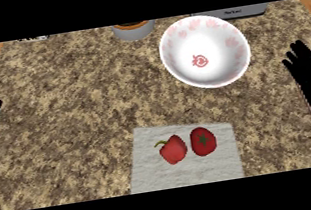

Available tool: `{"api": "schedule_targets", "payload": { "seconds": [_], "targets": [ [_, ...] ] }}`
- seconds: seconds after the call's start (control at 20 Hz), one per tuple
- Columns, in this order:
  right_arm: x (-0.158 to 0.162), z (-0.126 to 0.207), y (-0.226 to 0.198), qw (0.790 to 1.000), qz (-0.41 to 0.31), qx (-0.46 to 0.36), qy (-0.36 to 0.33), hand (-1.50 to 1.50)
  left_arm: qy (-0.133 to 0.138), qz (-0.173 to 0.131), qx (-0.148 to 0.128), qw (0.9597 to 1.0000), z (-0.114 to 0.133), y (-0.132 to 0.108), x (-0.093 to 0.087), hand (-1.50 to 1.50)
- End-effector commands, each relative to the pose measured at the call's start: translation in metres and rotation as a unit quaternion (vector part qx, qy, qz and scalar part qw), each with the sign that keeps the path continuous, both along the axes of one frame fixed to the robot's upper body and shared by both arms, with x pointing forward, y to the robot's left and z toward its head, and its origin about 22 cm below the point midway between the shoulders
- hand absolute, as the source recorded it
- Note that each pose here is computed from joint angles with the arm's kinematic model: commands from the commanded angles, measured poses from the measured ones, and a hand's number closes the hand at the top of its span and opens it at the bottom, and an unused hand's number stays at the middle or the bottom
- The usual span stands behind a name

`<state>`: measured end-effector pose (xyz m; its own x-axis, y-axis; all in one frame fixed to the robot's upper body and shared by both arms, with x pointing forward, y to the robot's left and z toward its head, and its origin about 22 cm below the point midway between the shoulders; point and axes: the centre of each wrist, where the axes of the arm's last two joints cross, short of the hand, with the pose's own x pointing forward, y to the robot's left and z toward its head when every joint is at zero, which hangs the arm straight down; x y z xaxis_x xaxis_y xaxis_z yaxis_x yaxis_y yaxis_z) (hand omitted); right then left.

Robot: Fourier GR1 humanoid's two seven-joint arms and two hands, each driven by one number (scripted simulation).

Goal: Pick the bell pepper from the placemat and place it in the bowl

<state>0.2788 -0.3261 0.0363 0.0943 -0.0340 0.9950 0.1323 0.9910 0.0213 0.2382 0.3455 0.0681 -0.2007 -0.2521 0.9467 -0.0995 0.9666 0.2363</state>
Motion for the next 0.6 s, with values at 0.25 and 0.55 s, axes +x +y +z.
{"api": "schedule_targets", "payload": {
  "seconds": [0.25, 0.55],
  "targets": [
    [-0.018, 0.016, 0.162, 0.877, 0.458, -0.096, -0.108, 1.5, 0.045, -0.058, -0.044, 0.9963, -0.014, -0.058, 0.012, 0.0],
    [-0.07, -0.033, 0.203, 0.925, 0.272, -0.017, -0.265, -1.5, 0.099, -0.046, -0.073, 0.9914, -0.039, -0.099, 0.013, 0.0]
  ]
}}
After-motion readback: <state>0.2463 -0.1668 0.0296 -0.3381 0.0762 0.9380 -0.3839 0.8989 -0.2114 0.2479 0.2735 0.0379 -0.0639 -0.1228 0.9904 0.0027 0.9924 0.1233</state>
